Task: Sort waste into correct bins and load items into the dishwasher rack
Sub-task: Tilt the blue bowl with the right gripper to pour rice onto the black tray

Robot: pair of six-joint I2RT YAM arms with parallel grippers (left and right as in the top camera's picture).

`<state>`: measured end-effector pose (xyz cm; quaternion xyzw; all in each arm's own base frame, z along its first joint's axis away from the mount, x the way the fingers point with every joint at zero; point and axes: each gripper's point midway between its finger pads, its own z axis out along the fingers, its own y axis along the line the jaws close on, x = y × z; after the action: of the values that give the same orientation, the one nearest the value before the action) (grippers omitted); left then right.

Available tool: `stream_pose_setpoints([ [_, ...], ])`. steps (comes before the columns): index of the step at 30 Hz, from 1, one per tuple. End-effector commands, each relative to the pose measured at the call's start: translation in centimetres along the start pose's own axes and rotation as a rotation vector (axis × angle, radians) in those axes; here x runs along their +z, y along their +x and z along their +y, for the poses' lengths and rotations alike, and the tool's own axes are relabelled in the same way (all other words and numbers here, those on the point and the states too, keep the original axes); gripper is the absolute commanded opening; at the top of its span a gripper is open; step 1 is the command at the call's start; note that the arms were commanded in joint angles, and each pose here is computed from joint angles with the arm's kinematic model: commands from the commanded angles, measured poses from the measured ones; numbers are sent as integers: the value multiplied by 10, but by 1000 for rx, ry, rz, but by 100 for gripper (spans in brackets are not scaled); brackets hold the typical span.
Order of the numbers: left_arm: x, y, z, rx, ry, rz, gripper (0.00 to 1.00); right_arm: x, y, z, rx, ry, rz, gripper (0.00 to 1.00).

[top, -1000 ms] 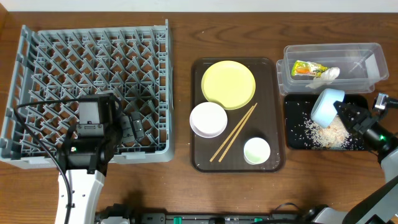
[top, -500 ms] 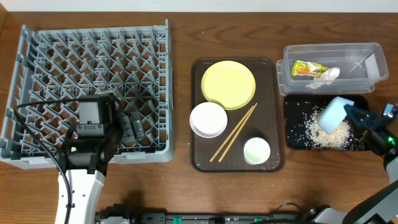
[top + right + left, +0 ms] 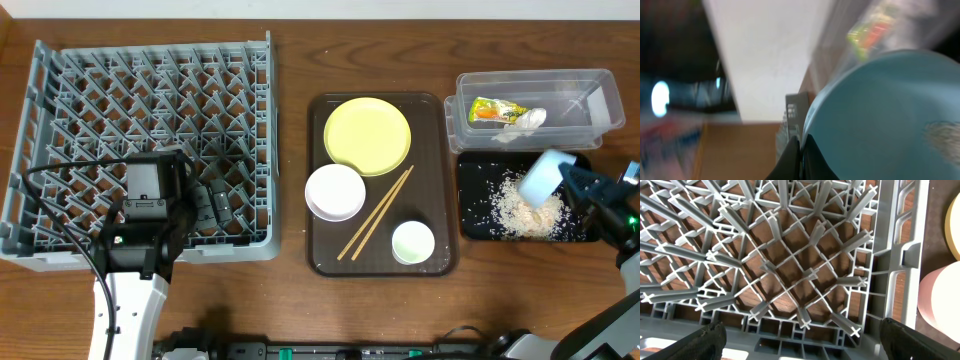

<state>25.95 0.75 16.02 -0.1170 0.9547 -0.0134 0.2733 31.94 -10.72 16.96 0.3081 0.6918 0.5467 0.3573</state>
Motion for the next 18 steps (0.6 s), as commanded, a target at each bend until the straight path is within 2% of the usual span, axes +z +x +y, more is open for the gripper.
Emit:
stream_pose_setpoints([
  [1, -5, -7, -1, -12, 1, -20, 99, 0, 14, 18, -108, -109, 77, 1],
  [4, -5, -7, -1, -12, 1, -20, 99, 0, 5, -13, 82, 51, -7, 1],
  [6, -5, -7, -1, -12, 0, -19, 99, 0, 5, -21, 124, 89, -21, 1],
  [10, -5, -7, -1, -12, 1, -20, 99, 4, 12, 7, -48, -47, 55, 1],
  [14, -5, -7, -1, -12, 1, -21, 99, 4, 7, 0, -20, -4, 27, 1],
  [18, -5, -7, -1, -12, 1, -22, 99, 6, 20, 33, -246, -173, 128, 1],
])
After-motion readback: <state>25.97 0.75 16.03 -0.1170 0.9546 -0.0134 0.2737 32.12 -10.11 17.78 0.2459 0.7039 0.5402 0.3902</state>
